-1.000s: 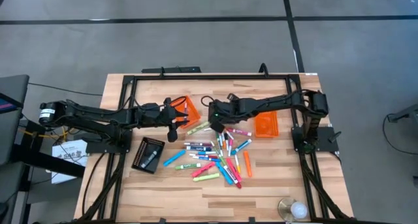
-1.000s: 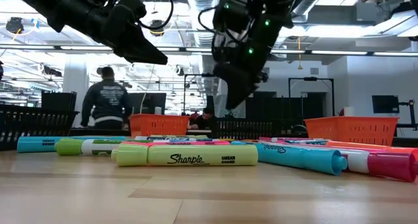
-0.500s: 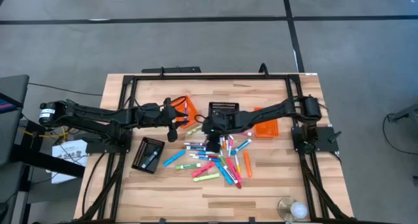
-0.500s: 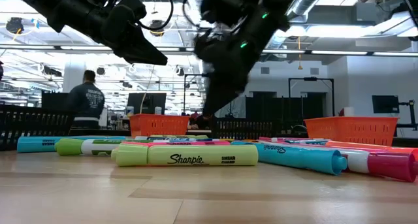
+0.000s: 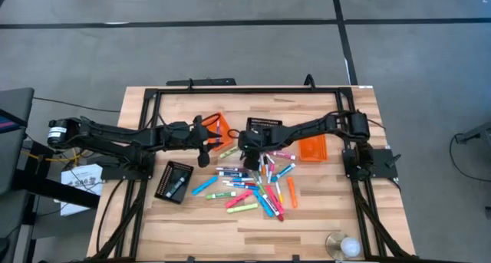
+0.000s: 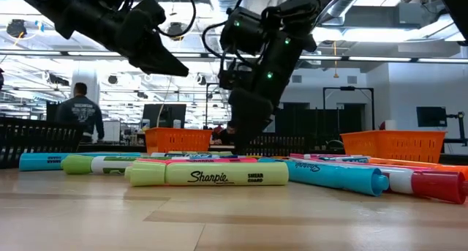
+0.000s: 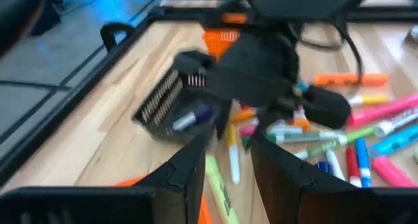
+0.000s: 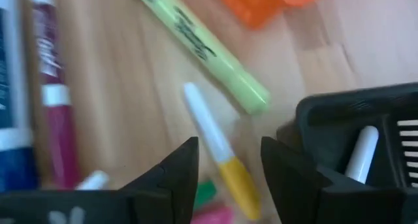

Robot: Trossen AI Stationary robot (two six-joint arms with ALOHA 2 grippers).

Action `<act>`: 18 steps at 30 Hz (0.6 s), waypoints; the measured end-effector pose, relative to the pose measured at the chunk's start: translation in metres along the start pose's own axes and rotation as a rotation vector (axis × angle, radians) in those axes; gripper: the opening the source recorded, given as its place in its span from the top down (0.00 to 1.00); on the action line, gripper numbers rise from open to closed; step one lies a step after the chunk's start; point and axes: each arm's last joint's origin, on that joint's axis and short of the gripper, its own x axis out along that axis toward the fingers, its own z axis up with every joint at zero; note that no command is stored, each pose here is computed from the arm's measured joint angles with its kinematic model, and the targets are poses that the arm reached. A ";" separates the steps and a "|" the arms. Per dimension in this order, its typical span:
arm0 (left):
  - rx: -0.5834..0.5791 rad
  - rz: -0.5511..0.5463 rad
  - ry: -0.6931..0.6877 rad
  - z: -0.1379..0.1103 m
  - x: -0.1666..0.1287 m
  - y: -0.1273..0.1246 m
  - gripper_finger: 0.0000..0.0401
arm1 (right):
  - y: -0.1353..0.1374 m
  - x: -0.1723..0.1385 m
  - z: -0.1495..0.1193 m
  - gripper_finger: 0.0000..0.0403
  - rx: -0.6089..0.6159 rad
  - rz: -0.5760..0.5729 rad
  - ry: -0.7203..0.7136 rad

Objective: Pick & Place Markers
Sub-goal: Put the yellow highlighter into the right black bin

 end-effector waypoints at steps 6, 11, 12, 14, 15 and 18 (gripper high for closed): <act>0.003 0.000 0.004 -0.002 0.004 -0.001 0.70 | -0.007 0.001 0.002 0.58 -0.011 0.024 -0.016; 0.001 0.000 0.003 -0.001 0.004 -0.001 0.70 | 0.000 0.000 0.004 0.60 -0.040 0.087 -0.033; 0.001 -0.001 0.004 -0.002 0.003 -0.001 0.70 | 0.001 0.001 0.003 0.61 -0.043 0.091 -0.029; 0.000 -0.018 0.000 -0.001 0.003 -0.001 0.70 | 0.005 0.006 0.001 0.61 -0.051 0.093 -0.020; 0.000 -0.031 0.000 -0.001 0.003 -0.001 0.70 | 0.005 0.008 0.000 0.62 -0.053 0.092 -0.006; -0.005 -0.069 -0.002 -0.001 0.003 -0.003 0.70 | 0.006 0.015 0.001 0.62 -0.050 0.085 -0.017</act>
